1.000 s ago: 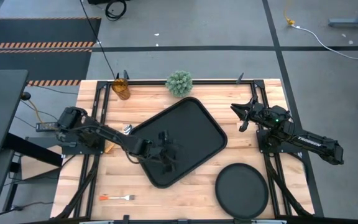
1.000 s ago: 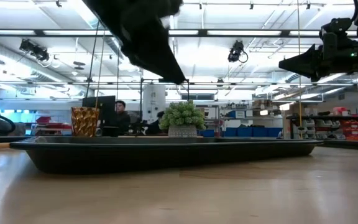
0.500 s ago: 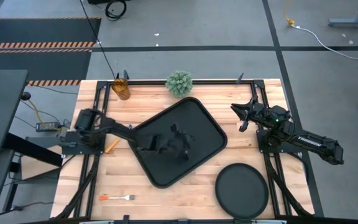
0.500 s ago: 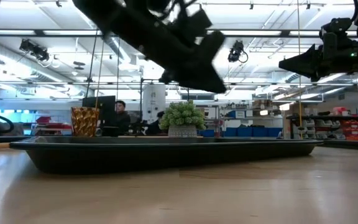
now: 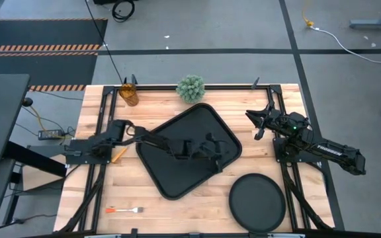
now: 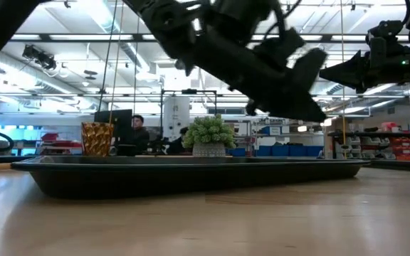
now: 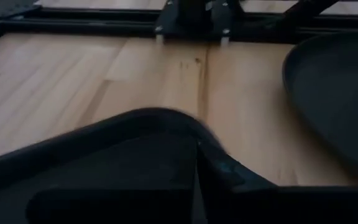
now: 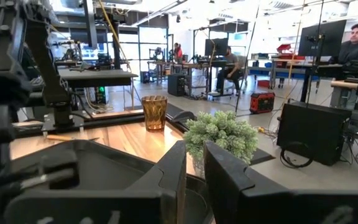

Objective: Pick and place plate/cup/fork/spoon on tray
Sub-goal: Move the black tray to the center of the table

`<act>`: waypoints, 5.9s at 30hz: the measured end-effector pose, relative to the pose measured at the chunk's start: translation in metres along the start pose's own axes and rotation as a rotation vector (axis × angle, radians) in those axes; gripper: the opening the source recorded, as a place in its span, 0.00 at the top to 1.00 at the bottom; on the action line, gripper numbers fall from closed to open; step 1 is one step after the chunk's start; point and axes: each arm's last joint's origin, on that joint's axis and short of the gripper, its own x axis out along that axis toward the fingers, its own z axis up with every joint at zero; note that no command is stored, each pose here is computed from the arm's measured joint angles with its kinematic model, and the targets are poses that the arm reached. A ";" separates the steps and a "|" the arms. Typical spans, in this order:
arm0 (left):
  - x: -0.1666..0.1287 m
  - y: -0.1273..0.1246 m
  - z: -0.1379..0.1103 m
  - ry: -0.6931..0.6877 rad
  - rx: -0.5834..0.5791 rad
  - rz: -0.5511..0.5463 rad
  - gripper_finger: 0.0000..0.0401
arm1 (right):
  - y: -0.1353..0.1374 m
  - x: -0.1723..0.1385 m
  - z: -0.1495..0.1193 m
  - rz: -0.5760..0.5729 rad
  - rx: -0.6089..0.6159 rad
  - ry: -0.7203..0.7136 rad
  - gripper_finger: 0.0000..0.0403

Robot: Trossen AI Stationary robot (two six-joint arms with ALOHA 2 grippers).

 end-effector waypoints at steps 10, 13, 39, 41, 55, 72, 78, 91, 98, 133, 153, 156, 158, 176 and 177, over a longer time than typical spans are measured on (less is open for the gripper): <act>0.033 -0.009 -0.024 -0.004 -0.016 -0.002 0.99 | 0.000 0.000 0.000 0.000 0.000 0.000 0.85; 0.040 -0.002 -0.033 0.013 -0.057 0.009 0.99 | 0.000 0.000 0.000 -0.001 0.000 0.000 0.85; 0.003 0.007 0.030 -0.049 0.012 -0.274 0.99 | 0.000 0.000 0.000 0.000 0.000 0.000 0.85; 0.001 0.007 0.035 -0.069 0.010 -0.275 0.99 | 0.000 0.000 0.000 0.000 0.000 0.000 0.85; -0.006 -0.019 0.031 -0.052 0.058 -0.321 0.99 | 0.000 0.000 0.000 0.000 0.000 0.000 0.85; -0.005 -0.018 0.025 0.003 0.066 -0.207 0.99 | 0.000 0.000 0.000 0.000 0.000 0.000 0.85; -0.002 -0.001 0.016 0.103 0.062 -0.131 0.99 | 0.000 0.000 0.000 0.000 0.000 0.000 0.85; -0.002 -0.005 0.019 0.073 0.056 -0.140 0.99 | 0.000 0.000 0.000 0.000 0.000 0.000 0.85; 0.006 -0.002 0.002 0.131 0.053 -0.007 0.99 | 0.000 0.000 0.000 0.000 0.000 0.000 0.85; -0.033 -0.077 -0.018 0.376 0.018 -0.262 0.99 | 0.000 0.000 0.000 0.000 0.000 0.000 0.85; -0.230 -0.004 -0.088 0.610 -0.330 0.493 0.99 | 0.000 0.000 0.000 -0.001 0.000 -0.001 0.85; -0.248 0.003 -0.097 0.579 -0.434 0.493 0.99 | 0.000 0.000 0.000 0.000 0.000 0.000 0.85; -0.254 0.005 -0.101 0.569 -0.499 0.500 0.99 | 0.000 0.000 0.000 -0.001 0.000 0.002 0.85; -0.226 0.066 -0.117 0.682 -0.575 0.681 0.99 | 0.000 0.000 0.000 0.001 0.000 -0.001 0.85; -0.224 0.069 -0.119 0.693 -0.577 0.698 0.99 | 0.000 0.000 0.000 0.001 0.000 -0.001 0.85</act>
